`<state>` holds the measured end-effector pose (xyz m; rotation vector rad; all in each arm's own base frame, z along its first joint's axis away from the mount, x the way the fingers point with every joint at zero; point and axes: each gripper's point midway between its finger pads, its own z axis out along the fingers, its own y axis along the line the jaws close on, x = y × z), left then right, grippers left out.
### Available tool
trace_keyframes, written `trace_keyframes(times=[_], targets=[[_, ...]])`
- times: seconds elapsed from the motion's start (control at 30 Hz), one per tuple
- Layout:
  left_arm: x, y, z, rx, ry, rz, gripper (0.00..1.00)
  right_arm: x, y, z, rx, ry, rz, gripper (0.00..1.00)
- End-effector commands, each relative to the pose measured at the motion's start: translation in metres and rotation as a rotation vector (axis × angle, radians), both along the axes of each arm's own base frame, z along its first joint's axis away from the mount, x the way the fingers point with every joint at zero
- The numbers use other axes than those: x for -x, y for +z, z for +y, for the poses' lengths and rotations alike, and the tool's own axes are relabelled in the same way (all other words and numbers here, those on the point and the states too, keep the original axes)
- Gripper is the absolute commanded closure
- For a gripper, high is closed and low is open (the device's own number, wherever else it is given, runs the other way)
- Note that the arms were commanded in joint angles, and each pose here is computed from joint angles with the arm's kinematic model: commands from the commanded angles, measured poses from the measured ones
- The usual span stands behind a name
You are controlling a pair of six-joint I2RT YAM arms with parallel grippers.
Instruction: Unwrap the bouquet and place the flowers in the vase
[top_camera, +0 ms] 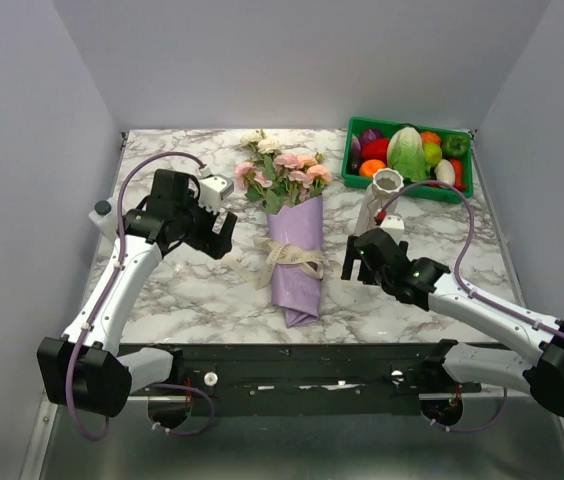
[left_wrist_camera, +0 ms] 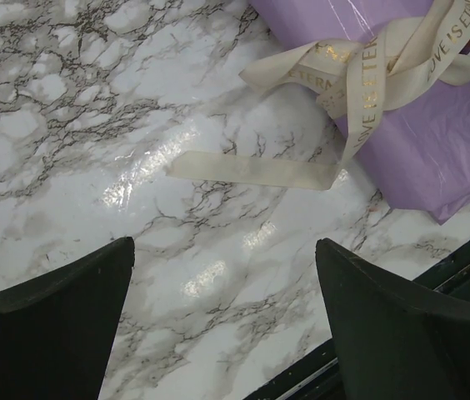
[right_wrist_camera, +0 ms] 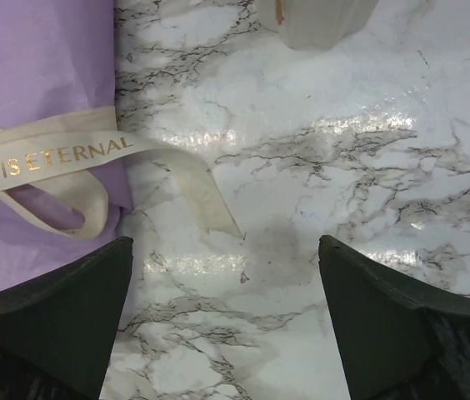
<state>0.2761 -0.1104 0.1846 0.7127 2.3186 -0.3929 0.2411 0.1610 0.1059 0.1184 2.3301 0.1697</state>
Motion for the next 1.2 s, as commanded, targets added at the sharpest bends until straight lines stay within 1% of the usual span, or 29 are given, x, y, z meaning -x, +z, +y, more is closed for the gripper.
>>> trace_keyframes(times=[0.0, 0.2, 0.4, 0.57, 0.73, 0.93, 1.03, 1.07, 1.17], targets=[[0.004, -0.001, -0.013, 0.029, -0.043, 0.009, 0.01, 0.000, -0.008, -0.011, 0.046, -0.056, 0.003, 0.01], [0.007, -0.012, -0.024, 0.028, -0.074, 0.034, 0.01, -0.001, -0.010, -0.020, 0.058, -0.098, -0.021, 0.02], [0.008, -0.026, -0.047, 0.020, -0.145, 0.073, 0.01, 0.000, -0.021, -0.022, 0.061, -0.090, -0.024, 0.04], [0.012, -0.049, -0.074, -0.022, -0.242, 0.131, 0.01, 0.002, -0.040, -0.024, 0.095, -0.112, 0.018, 0.10], [0.014, -0.073, -0.092, -0.060, -0.314, 0.172, 0.01, -0.004, -0.040, -0.015, 0.075, -0.092, 0.010, 0.15], [0.004, -0.096, -0.101, -0.089, -0.344, 0.173, 0.01, -0.012, -0.042, -0.011, 0.094, -0.105, 0.013, 0.17], [0.001, -0.099, -0.108, -0.072, -0.367, 0.160, 0.01, -0.014, -0.045, -0.011, 0.107, -0.115, 0.012, 0.18], [0.000, -0.100, -0.110, -0.067, -0.375, 0.159, 0.02, -0.014, -0.047, -0.012, 0.113, -0.119, 0.013, 0.18], [0.001, -0.101, -0.117, -0.041, -0.409, 0.164, 0.09, -0.017, -0.050, -0.012, 0.123, -0.131, 0.011, 0.18]])
